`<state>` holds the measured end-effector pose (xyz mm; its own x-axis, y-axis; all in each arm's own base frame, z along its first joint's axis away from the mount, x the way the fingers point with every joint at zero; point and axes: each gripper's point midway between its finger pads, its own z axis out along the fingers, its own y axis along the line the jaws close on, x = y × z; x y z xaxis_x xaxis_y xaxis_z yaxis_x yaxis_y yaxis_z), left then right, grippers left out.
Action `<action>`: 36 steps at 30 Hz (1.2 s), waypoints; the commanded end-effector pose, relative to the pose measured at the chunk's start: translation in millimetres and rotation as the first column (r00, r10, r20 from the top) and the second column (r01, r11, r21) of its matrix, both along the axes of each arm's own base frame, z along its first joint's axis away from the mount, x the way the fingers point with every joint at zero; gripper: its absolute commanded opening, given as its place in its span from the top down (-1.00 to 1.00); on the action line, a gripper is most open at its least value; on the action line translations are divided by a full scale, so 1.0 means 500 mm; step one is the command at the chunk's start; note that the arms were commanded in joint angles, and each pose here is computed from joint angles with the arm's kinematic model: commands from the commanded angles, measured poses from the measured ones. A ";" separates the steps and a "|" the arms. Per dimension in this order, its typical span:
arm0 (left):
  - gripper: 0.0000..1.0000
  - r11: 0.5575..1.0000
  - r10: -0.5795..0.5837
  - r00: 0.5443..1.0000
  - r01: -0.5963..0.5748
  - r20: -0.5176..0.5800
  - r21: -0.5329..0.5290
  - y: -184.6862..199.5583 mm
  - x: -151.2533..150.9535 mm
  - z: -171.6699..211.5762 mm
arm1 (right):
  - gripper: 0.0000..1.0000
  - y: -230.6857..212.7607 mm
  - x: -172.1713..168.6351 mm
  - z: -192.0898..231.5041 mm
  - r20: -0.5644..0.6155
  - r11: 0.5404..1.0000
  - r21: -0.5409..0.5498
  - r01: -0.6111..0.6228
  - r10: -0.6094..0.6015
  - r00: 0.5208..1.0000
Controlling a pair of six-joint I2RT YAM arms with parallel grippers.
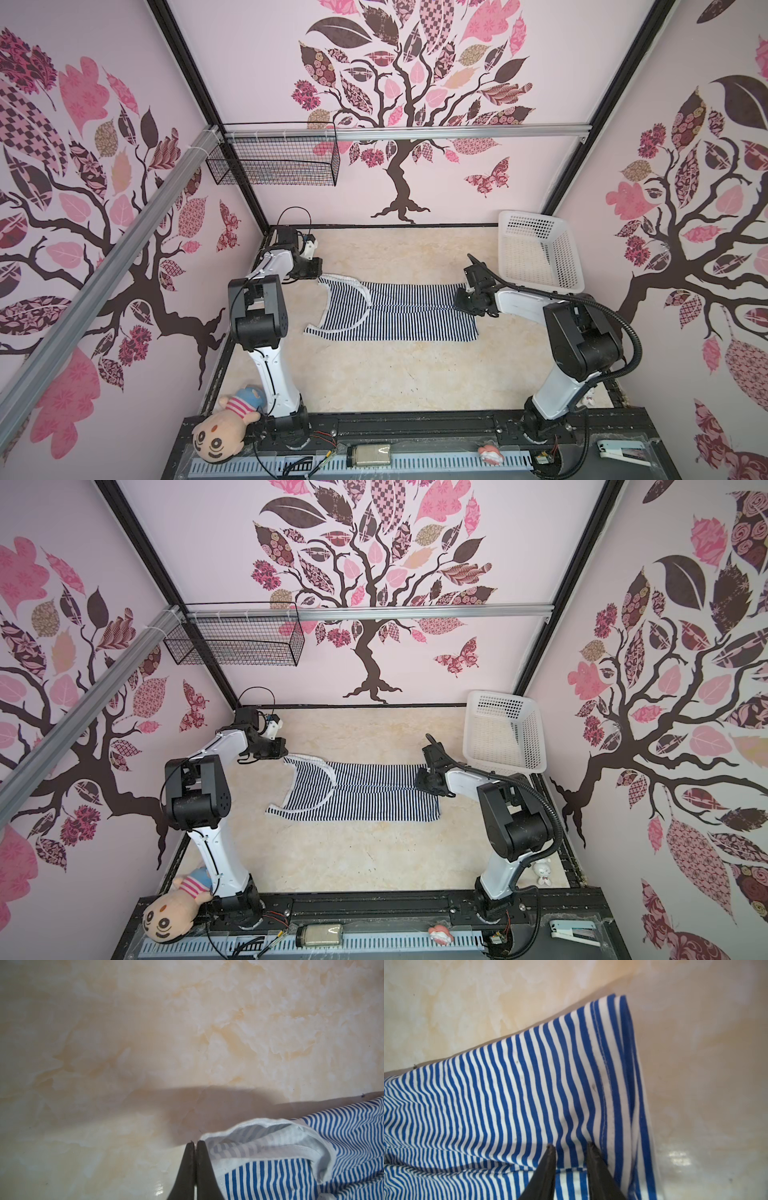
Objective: Fold and stack the tank tops
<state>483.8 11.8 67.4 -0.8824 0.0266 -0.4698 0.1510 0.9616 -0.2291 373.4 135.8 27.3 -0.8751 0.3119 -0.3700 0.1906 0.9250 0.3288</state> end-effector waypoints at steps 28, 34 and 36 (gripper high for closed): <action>0.89 0.974 0.197 0.980 -0.195 -0.002 0.115 0.096 -0.049 -0.030 | 0.45 -0.048 -0.044 -0.068 -0.150 0.995 -0.080 0.055 -0.066 0.986; 0.67 0.977 0.205 0.979 -0.204 -0.016 0.069 0.104 -0.050 -0.029 | 0.44 -0.054 -0.046 -0.073 -0.158 0.995 -0.081 0.061 -0.073 0.985; 0.54 0.983 0.180 0.984 -0.179 -0.012 0.038 0.090 -0.048 -0.022 | 0.44 -0.055 -0.045 -0.074 -0.159 0.995 -0.083 0.062 -0.075 0.985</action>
